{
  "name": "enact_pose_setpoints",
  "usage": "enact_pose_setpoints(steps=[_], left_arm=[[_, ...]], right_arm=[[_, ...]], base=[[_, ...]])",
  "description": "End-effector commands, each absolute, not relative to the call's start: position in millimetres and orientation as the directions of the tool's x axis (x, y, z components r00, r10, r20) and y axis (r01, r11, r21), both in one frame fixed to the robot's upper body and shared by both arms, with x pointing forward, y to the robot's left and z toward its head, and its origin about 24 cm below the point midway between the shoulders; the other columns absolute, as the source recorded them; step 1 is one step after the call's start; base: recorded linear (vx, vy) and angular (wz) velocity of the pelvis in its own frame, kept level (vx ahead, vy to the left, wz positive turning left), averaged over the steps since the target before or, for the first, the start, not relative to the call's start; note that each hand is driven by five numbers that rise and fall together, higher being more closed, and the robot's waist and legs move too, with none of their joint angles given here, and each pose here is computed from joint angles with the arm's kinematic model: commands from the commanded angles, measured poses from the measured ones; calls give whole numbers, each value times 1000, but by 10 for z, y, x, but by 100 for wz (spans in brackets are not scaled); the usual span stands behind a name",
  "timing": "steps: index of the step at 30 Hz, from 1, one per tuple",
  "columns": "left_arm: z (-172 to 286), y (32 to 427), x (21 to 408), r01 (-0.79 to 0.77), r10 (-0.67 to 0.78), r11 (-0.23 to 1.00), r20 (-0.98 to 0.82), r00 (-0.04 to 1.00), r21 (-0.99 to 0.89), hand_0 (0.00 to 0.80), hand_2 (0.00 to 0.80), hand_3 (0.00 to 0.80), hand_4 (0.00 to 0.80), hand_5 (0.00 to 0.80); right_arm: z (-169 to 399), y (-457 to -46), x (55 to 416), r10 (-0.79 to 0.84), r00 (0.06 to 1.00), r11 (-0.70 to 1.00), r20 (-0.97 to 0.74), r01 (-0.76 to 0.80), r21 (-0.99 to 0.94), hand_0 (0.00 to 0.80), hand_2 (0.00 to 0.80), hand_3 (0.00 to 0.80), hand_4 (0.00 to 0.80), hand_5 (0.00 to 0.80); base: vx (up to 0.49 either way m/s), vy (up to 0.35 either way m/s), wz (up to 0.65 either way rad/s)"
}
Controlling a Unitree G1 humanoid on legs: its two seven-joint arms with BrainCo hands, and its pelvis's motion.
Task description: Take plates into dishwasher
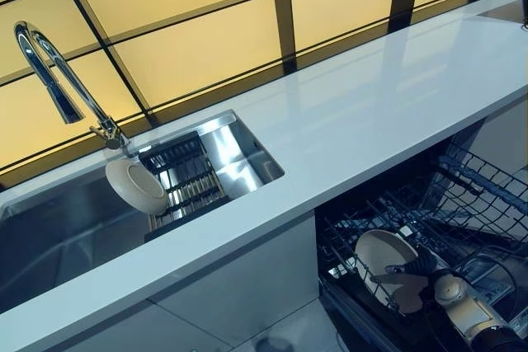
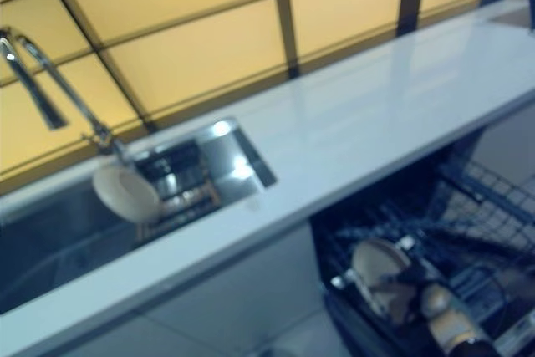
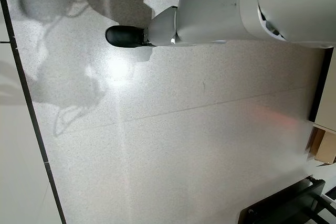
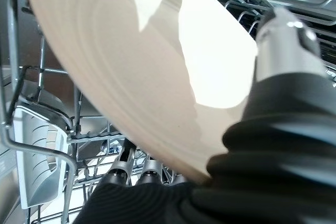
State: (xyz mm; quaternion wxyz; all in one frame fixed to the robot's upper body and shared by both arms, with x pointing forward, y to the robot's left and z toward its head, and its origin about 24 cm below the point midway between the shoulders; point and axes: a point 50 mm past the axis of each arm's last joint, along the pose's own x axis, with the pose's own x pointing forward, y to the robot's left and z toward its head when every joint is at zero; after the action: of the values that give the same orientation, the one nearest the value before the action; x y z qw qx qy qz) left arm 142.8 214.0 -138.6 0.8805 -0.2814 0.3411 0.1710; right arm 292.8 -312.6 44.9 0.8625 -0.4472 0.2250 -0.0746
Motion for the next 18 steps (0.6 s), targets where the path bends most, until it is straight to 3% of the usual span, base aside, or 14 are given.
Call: enact_pose_setpoints(steps=[1,7,18], left_arm=[[-1255,2332,1620,-466,160,814,-636,755,-348,0,0,0,0,0],[-1243,2393,1611,-477,178,814,-639,748,-331,0,0,0,0,0],[-1210,2643,1543,-529,250,804,-653,715,-272,0,0,0,0,0]], right_arm=[[479,-2976,3016,-281,909,628,-307,-68,-775,0,0,0,0,0],[649,-3149,2991,-310,906,612,-288,-42,-790,0,0,0,0,0],[1558,-3848,2834,-435,885,510,-167,90,-855,0,0,0,0,0]], base=[[36,-19,0],[18,-10,0],[33,-10,-4]])
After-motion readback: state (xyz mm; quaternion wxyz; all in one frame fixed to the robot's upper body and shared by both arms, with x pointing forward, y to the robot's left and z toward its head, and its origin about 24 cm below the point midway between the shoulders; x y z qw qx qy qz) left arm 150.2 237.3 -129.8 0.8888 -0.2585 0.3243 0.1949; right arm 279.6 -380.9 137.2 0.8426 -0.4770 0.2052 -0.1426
